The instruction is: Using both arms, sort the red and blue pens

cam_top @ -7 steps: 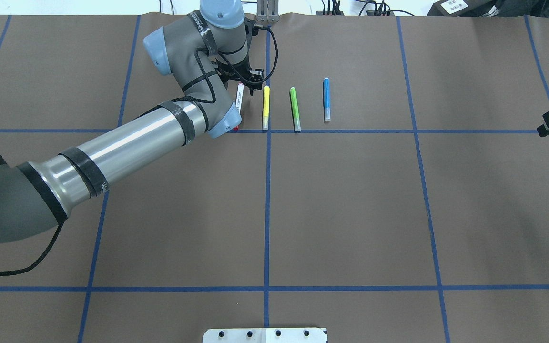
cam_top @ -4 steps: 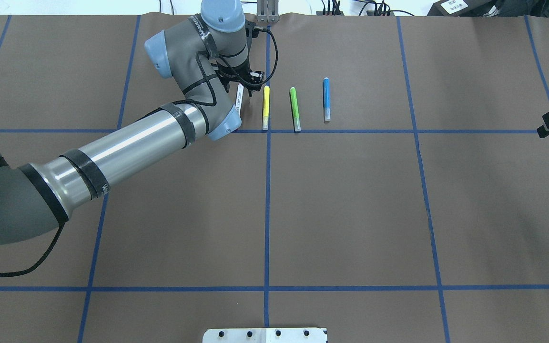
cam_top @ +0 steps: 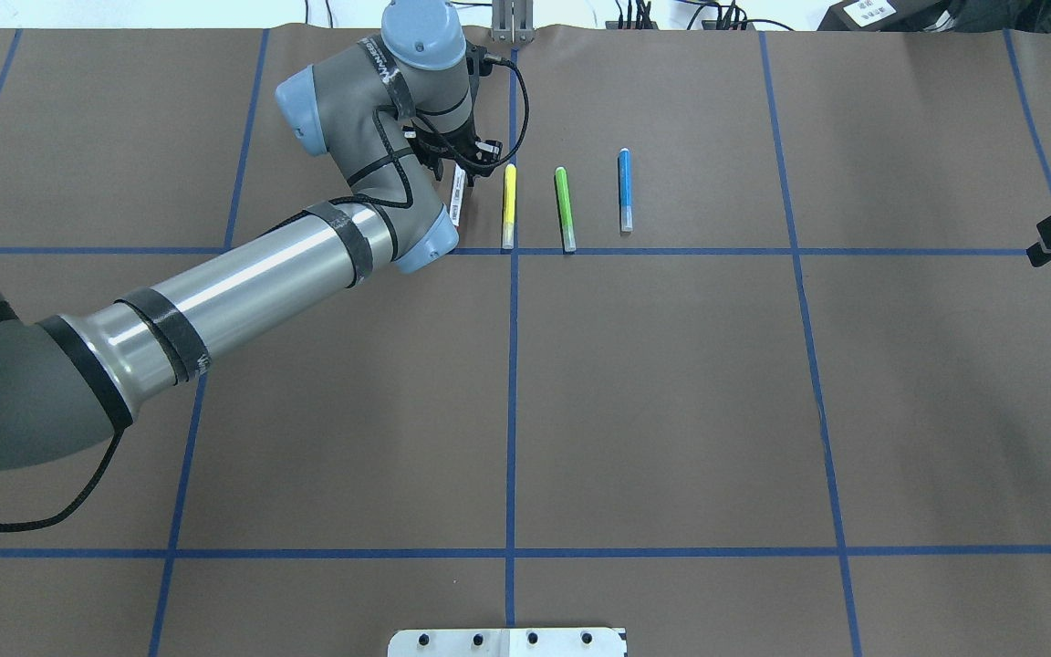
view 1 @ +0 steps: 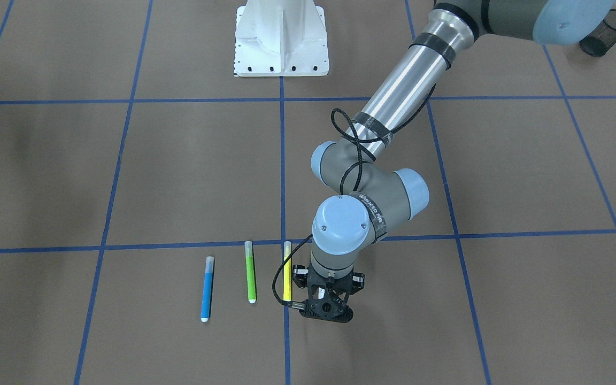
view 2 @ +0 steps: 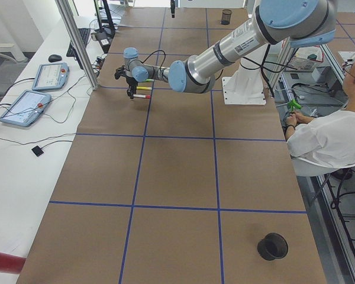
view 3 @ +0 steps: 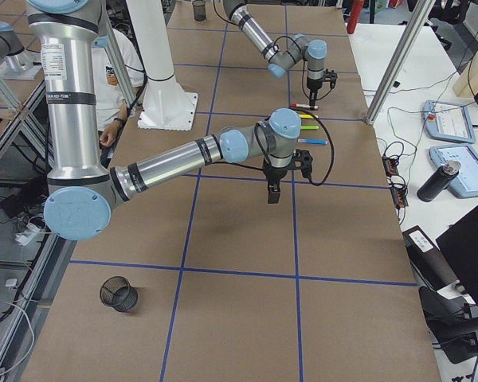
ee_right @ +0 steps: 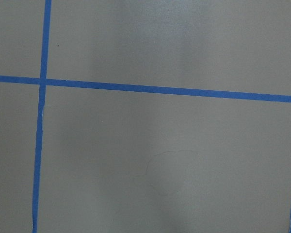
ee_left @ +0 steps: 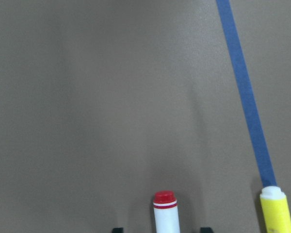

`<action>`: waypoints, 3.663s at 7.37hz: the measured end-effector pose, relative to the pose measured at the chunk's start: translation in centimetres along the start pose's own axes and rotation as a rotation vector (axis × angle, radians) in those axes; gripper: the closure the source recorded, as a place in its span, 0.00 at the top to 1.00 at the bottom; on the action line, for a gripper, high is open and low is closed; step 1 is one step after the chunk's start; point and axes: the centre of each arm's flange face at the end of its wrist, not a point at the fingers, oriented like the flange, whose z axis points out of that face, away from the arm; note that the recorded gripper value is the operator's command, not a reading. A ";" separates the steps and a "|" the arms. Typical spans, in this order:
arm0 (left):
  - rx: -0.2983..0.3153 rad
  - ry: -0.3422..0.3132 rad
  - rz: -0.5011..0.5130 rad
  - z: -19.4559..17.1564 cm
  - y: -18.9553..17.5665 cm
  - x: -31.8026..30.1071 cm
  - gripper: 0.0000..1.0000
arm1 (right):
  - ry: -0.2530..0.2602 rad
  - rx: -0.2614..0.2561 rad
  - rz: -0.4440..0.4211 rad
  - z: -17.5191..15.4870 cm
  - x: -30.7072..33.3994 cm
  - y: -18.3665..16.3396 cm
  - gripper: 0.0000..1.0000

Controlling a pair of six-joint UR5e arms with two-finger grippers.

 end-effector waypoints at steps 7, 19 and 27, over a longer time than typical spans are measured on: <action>0.051 0.038 -0.019 -3.3 -1.1 2.0 0.00 | 0.000 -0.002 -0.002 0.2 0.0 -0.1 1.00; 0.364 -0.034 -0.180 -19.3 20.1 -43.5 0.00 | -0.045 0.002 0.038 1.2 -12.6 -7.4 1.00; 0.623 -0.014 -0.385 -25.9 57.0 -75.1 0.00 | -0.043 -0.003 0.045 1.5 -12.6 -7.4 1.00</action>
